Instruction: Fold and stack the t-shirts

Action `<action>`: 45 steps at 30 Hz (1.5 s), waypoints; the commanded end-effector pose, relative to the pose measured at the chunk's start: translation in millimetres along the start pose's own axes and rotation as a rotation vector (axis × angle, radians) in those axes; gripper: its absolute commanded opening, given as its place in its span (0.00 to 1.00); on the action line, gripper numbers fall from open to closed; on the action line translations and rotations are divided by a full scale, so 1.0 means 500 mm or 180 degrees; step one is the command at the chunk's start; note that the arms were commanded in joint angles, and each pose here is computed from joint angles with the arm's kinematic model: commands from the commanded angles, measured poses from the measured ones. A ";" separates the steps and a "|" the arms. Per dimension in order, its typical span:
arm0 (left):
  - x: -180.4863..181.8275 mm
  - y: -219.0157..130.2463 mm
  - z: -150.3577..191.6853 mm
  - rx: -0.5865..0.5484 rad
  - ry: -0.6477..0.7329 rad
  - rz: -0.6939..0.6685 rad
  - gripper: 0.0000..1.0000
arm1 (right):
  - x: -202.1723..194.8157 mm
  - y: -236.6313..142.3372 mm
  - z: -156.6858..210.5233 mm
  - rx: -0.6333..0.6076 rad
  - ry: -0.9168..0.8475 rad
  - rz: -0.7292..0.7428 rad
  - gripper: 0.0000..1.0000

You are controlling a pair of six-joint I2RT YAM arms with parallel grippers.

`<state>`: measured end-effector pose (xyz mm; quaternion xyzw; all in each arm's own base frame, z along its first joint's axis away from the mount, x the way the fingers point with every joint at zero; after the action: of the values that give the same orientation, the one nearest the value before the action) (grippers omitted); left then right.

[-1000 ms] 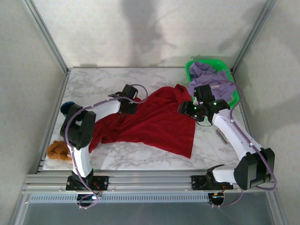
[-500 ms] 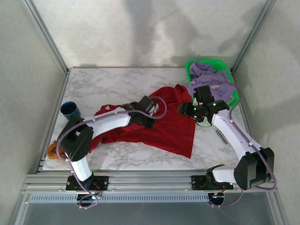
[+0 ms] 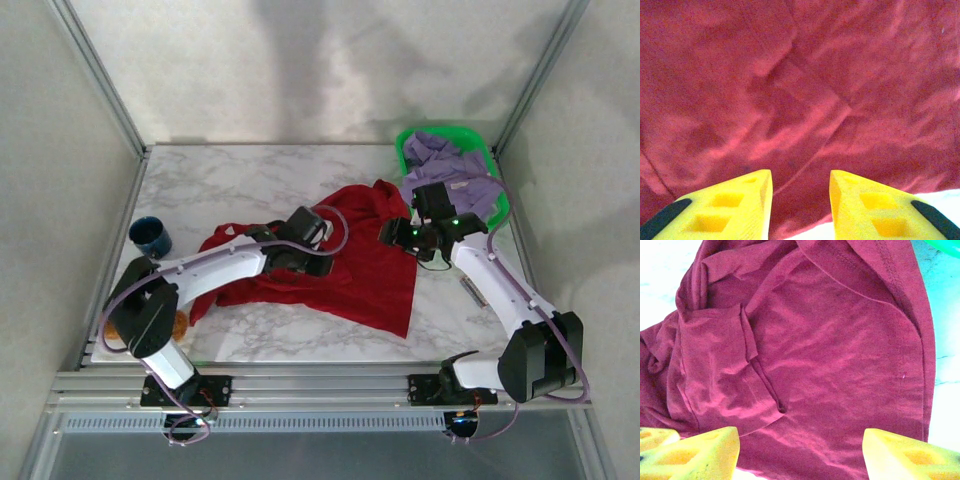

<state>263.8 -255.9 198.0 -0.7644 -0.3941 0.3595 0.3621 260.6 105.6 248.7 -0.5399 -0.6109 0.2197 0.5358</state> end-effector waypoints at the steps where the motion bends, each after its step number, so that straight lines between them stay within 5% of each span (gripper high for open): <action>1: -0.007 0.025 -0.010 0.0023 0.0249 -0.0088 0.35 | -0.009 -0.004 0.001 -0.0025 -0.0009 0.0018 0.67; 14: -0.101 0.146 -0.020 0.0246 0.0614 0.0187 0.38 | -0.051 -0.033 0.003 -0.0076 0.0147 0.0055 0.67; 33: -0.108 0.218 0.007 0.0474 0.0615 -0.0338 0.39 | -0.059 -0.034 0.004 -0.0066 0.0162 0.0048 0.67; 38: -0.106 0.221 0.009 0.0487 0.0632 -0.0367 0.29 | -0.061 -0.039 0.006 -0.0086 0.0159 0.0059 0.67; 45: -0.095 0.206 0.000 0.0406 0.0616 -0.0458 0.03 | -0.062 -0.040 0.008 -0.0090 0.0161 0.0051 0.67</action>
<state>274.3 -343.7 116.7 -0.7450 -0.3689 0.2928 0.4724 249.2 75.5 249.8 -0.5583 -0.5940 0.1987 0.5440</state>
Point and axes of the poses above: each hand's point on the last joint's axis, 136 mm out from that joint toward the fingers, its own y axis out along the fingers, its own x axis along the line the jaws close on, z = x × y, the point moved 10 cm from there along -y, back along the fingers, and after that the axes turned 2 degrees about y, right-handed, at the moved point
